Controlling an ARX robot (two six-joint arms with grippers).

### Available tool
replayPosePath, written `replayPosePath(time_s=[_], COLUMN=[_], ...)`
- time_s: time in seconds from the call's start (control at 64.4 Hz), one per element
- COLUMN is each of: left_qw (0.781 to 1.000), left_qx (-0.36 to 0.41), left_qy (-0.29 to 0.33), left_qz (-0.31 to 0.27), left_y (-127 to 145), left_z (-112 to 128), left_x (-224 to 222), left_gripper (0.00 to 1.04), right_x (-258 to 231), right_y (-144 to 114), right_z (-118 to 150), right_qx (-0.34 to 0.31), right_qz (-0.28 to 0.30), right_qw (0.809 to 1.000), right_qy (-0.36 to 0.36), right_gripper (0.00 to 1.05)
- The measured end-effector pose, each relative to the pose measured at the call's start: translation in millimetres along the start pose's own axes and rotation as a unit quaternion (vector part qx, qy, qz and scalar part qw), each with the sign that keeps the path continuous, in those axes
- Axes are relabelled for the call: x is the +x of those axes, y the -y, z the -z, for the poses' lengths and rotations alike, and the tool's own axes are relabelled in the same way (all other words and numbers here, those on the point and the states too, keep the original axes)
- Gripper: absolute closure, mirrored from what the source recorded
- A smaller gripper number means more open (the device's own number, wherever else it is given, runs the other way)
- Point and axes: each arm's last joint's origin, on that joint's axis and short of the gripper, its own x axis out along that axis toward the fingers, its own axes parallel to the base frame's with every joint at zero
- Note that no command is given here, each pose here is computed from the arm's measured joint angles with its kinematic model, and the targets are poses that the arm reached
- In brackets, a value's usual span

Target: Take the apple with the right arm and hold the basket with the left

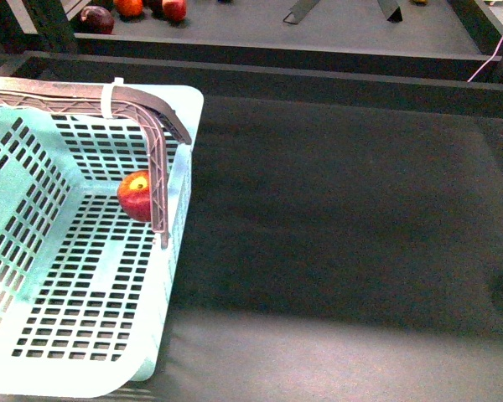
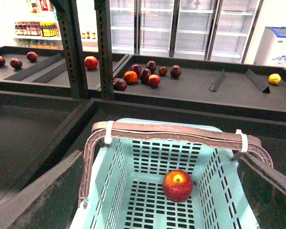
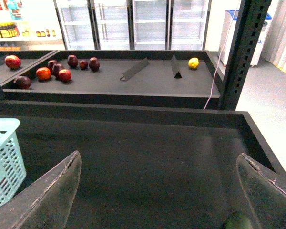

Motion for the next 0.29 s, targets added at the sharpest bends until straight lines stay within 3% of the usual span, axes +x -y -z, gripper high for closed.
replayPosePath(time_s=[0.295], left_qw=[1.000], left_qx=[0.000], left_qy=[0.000], left_qz=[0.000], left_y=[0.0], left_z=[0.0], left_x=[0.0], left_gripper=[0.07], right_x=[0.0], right_y=[0.0], right_z=[0.0], right_qx=[0.000], right_qz=[0.000], right_qw=[1.000], right_qy=[0.000], right_gripper=[0.09])
